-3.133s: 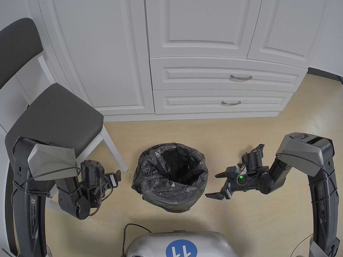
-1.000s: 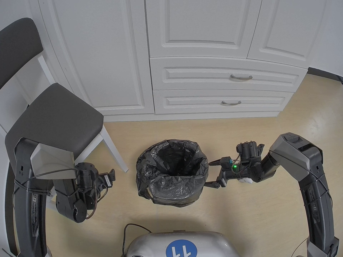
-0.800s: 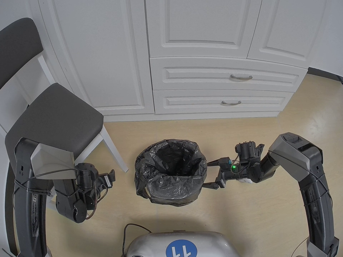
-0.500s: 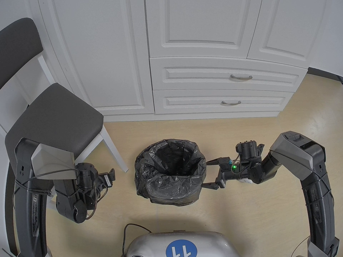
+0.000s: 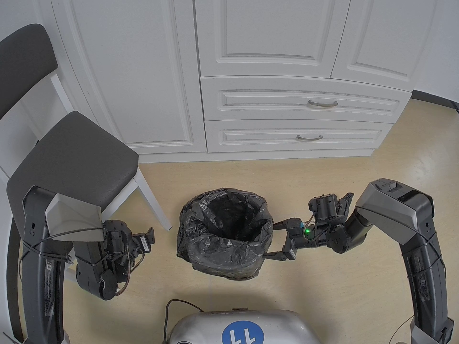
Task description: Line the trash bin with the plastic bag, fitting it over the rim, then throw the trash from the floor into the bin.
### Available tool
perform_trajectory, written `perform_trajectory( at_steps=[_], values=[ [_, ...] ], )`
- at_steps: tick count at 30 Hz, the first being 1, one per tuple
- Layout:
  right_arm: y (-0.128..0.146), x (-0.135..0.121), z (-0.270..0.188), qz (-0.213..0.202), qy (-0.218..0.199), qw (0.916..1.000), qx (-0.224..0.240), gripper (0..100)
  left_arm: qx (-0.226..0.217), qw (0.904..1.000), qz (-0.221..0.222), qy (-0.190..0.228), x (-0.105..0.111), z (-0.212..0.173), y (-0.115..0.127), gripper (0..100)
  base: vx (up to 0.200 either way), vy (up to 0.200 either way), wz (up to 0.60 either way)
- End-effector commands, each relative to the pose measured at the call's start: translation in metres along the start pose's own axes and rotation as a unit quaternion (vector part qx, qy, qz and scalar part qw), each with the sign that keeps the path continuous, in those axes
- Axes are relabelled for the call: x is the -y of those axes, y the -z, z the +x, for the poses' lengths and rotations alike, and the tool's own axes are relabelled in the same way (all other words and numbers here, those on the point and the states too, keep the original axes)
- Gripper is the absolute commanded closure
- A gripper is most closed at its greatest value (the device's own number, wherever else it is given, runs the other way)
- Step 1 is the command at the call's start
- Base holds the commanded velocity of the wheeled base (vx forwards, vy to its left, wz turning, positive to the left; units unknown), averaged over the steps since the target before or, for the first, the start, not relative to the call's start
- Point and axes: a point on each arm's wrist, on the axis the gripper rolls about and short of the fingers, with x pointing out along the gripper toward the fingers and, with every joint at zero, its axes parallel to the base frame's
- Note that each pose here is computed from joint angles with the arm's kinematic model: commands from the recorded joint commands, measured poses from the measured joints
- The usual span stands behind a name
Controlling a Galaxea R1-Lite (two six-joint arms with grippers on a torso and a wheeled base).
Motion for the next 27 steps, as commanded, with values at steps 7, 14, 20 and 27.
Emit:
perform_trajectory(
  at_steps=[7,14,20,27],
  values=[
    [0.002,0.002,0.001,0.004,0.001,1.0000,0.002,100,-0.001,1.0000,0.000,-0.001,-0.001,0.001,0.001,0,0.000,0.000,0.00],
    [0.016,0.025,-0.004,0.021,0.027,0.9994,0.005,100,0.000,1.0000,-0.001,-0.003,-0.001,0.001,0.001,0,0.000,0.000,0.00],
    [0.022,0.046,-0.010,0.046,0.039,0.9981,-0.003,100,-0.001,1.0000,-0.001,-0.002,-0.001,0.001,0.001,0,0.000,0.000,0.00],
    [0.046,0.069,0.002,0.061,0.054,0.9966,0.008,100,0.000,1.0000,0.001,0.002,0.002,0.001,0.002,0,0.000,0.000,0.00]
  ],
)
